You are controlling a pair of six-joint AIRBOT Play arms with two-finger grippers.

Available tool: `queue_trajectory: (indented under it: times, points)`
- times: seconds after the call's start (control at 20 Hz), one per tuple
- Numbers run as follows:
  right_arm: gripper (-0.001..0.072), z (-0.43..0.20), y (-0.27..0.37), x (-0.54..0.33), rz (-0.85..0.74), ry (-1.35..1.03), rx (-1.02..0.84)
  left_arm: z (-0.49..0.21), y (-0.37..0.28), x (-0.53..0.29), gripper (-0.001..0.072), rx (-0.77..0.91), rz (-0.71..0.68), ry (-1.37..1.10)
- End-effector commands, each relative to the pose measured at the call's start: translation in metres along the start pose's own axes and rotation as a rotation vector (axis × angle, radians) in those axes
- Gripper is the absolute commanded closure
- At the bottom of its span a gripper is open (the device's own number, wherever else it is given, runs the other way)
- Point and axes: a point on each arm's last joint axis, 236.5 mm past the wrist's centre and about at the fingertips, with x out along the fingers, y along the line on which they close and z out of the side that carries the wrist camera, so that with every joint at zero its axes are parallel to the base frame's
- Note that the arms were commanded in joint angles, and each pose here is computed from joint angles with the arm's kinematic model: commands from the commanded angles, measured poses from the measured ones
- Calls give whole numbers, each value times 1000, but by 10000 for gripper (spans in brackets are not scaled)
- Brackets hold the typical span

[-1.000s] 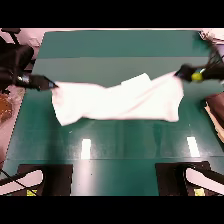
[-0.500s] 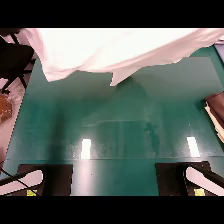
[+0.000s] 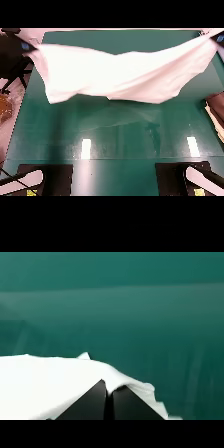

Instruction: Fold the shirts.

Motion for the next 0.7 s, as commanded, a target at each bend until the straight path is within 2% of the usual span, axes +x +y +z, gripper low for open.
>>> queue_trajectory:
  times: [0.0, 0.3, 0.65]
  points:
    - [697, -48, -13, 18, 0, 108, 27, -53, 13, 27, 684, -182, -69, 139]
    - [697, -145, -35, 45, -4, 286, 157, -174, 38, 70, 684, -485, -106, 399]
    - [697, -255, -62, 72, -43, 452, 322, -256, 78, 101, 685, -556, 24, 467]
